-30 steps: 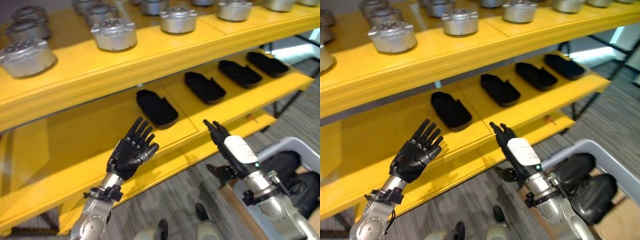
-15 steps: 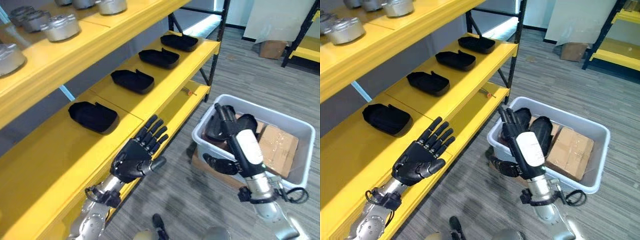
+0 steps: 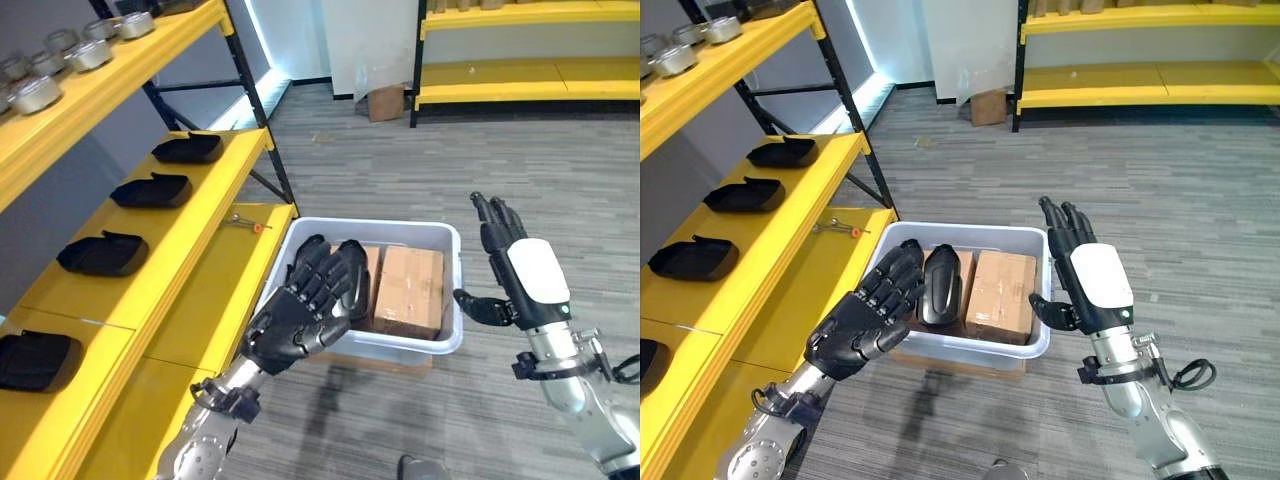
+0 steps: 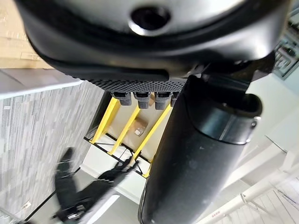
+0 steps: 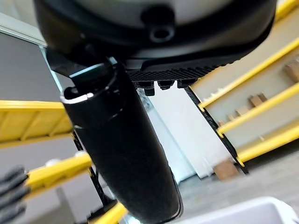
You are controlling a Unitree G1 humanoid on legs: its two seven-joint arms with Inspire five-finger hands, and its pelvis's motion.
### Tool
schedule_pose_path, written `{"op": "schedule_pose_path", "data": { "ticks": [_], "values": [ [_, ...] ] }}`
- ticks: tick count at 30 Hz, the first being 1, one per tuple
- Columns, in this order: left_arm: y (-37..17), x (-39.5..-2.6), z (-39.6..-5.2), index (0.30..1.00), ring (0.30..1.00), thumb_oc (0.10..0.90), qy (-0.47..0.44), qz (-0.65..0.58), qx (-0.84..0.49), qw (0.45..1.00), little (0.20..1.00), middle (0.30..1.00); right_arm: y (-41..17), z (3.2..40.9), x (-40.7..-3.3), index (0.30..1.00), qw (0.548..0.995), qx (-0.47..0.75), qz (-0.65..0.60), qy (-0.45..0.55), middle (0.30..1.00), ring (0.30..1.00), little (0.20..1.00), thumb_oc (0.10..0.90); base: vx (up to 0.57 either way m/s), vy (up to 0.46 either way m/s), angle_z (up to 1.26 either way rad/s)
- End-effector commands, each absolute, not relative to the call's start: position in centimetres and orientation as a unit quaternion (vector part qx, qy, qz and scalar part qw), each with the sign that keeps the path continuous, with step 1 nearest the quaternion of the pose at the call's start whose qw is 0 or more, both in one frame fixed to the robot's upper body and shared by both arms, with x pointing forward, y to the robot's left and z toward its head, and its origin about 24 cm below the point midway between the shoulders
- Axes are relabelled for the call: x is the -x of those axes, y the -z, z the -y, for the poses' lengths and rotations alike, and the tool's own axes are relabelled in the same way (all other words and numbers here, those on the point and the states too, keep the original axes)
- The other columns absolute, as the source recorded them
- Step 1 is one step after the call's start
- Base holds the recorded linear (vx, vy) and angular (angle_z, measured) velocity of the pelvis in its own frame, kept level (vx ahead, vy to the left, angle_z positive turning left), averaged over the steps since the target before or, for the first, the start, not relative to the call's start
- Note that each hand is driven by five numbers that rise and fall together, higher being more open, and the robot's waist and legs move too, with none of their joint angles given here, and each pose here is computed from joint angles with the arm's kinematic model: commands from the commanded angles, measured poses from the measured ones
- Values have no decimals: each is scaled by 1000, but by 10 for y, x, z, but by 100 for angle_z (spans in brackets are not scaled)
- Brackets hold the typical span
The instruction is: Move parts from the plastic box to the shelf.
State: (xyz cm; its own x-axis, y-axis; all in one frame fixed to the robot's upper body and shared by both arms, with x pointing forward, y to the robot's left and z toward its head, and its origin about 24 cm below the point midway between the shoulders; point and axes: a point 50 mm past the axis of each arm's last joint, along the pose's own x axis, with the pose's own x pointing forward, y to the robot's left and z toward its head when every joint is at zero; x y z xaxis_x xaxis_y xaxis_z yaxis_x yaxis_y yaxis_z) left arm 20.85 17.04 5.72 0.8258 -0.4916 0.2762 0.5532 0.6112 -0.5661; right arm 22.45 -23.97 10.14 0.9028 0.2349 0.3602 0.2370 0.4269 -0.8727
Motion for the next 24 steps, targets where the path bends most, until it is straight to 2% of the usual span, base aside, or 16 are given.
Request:
{"op": "schedule_pose_path", "data": {
  "ticks": [1, 4, 13, 24],
  "values": [
    [-109, -220, -181, 1000, 1000, 900, 330, 167, 259, 892, 1000, 1000, -145, 217, -235, 1000, 823, 445, 352, 30, 1000, 1000, 1000, 900, 104, -291, -26],
    [-112, -219, -182, 1000, 1000, 900, 316, 166, 264, 896, 1000, 1000, -137, 211, -232, 1000, 826, 441, 350, 18, 1000, 1000, 1000, 900, 131, -44, -68],
    [-111, -215, -195, 1000, 1000, 900, 297, 185, 279, 894, 1000, 1000, -129, 208, -223, 1000, 836, 439, 328, -4, 1000, 1000, 1000, 900, 207, 170, -44],
    [-111, -218, -198, 1000, 1000, 900, 302, 168, 252, 904, 1000, 1000, -128, 215, -214, 1000, 845, 438, 308, -1, 1000, 1000, 1000, 900, 216, 302, -4]
  ]
}}
